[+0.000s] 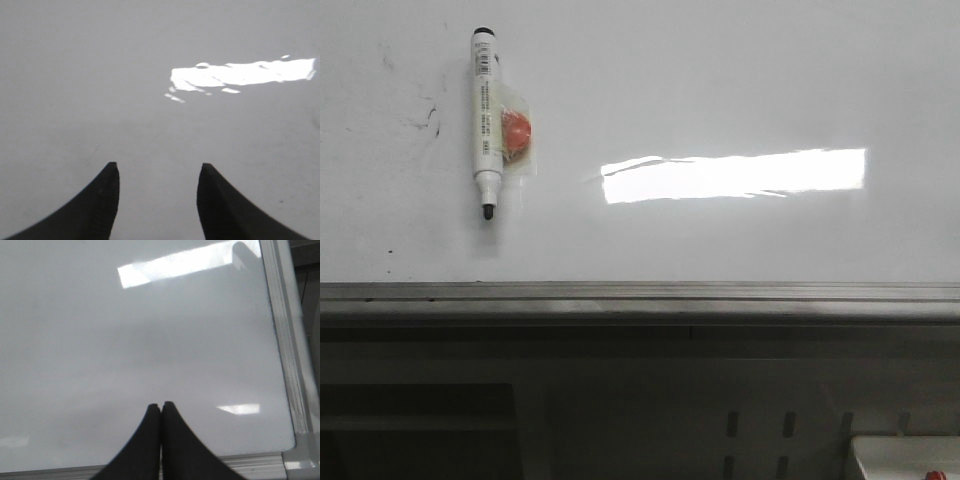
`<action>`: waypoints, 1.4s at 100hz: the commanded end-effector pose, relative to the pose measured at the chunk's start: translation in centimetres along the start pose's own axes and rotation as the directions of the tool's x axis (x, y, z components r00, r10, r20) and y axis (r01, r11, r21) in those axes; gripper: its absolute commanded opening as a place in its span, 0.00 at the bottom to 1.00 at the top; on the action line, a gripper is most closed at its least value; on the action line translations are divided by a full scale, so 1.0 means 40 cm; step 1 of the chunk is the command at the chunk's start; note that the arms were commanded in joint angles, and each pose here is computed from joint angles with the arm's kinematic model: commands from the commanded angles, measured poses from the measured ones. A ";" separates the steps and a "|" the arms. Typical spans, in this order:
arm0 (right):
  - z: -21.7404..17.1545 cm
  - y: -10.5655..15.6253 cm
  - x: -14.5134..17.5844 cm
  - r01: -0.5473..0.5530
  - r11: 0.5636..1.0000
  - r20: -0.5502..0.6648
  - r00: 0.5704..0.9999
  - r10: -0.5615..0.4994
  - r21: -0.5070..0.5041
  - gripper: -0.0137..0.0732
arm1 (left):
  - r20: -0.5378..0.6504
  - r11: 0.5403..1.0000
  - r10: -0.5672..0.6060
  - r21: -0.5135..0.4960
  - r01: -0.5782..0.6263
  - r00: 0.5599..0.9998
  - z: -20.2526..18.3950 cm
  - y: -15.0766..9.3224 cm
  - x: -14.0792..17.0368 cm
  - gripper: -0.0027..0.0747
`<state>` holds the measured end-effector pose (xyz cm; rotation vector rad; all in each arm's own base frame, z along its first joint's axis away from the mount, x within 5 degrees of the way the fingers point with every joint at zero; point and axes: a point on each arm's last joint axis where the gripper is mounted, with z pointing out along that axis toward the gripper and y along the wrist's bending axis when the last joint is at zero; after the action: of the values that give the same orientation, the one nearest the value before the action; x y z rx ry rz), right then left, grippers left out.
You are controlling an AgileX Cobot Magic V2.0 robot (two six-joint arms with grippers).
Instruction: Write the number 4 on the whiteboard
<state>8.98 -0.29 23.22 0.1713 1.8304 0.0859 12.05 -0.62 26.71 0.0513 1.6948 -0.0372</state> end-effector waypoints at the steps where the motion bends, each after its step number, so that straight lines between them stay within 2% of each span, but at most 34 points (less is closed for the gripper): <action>1: -0.002 0.003 -0.047 0.014 1.000 0.108 0.994 -0.014 0.004 0.08 | 0.143 0.994 -0.021 0.105 0.006 0.989 0.004 -0.030 -0.053 0.50; 12: -0.002 0.003 -0.047 0.014 1.000 0.108 0.994 -0.014 0.004 0.08 | 0.110 0.967 -0.065 0.252 0.035 0.992 0.009 -0.077 -0.047 0.50; 26: -0.002 0.003 -0.047 0.014 1.000 0.108 0.994 -0.014 0.004 0.08 | 0.057 0.897 -0.130 0.433 0.093 0.990 0.015 -0.145 -0.038 0.50; 53: -0.002 0.003 -0.047 0.014 1.000 0.108 0.994 -0.014 0.004 0.08 | -0.003 0.785 -0.169 0.604 0.136 0.986 0.057 -0.253 -0.007 0.53; 60: -0.002 0.003 -0.047 0.014 1.000 0.108 0.994 -0.014 0.004 0.08 | -0.024 0.768 -0.172 0.623 0.149 0.985 0.070 -0.276 0.008 0.57; 79: -0.002 0.003 -0.047 0.014 1.000 0.108 0.994 -0.014 0.004 0.08 | -0.086 0.765 -0.198 0.609 0.209 0.976 0.110 -0.308 0.048 0.66; 114: -0.002 0.003 -0.047 0.014 1.000 0.108 0.994 -0.014 0.004 0.08 | -0.123 0.732 -0.216 0.636 0.244 0.969 0.132 -0.348 0.070 0.65; 127: -0.002 0.003 -0.047 0.014 1.000 0.108 0.994 -0.014 0.004 0.08 | -0.123 0.732 -0.223 0.634 0.249 0.967 0.137 -0.351 0.075 0.65; 134: -0.002 0.003 -0.047 0.014 1.000 0.108 0.994 -0.014 0.004 0.08 | -0.133 0.736 -0.217 0.629 0.252 0.967 0.141 -0.352 0.082 0.62; 140: -0.002 0.003 -0.047 0.014 1.000 0.108 0.994 -0.014 0.004 0.08 | -0.146 0.736 -0.217 0.625 0.260 0.965 0.144 -0.354 0.087 0.54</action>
<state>8.99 -0.30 23.23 0.1709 1.8288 0.0853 16.17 -14.52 20.92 0.3932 1.7778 -0.7688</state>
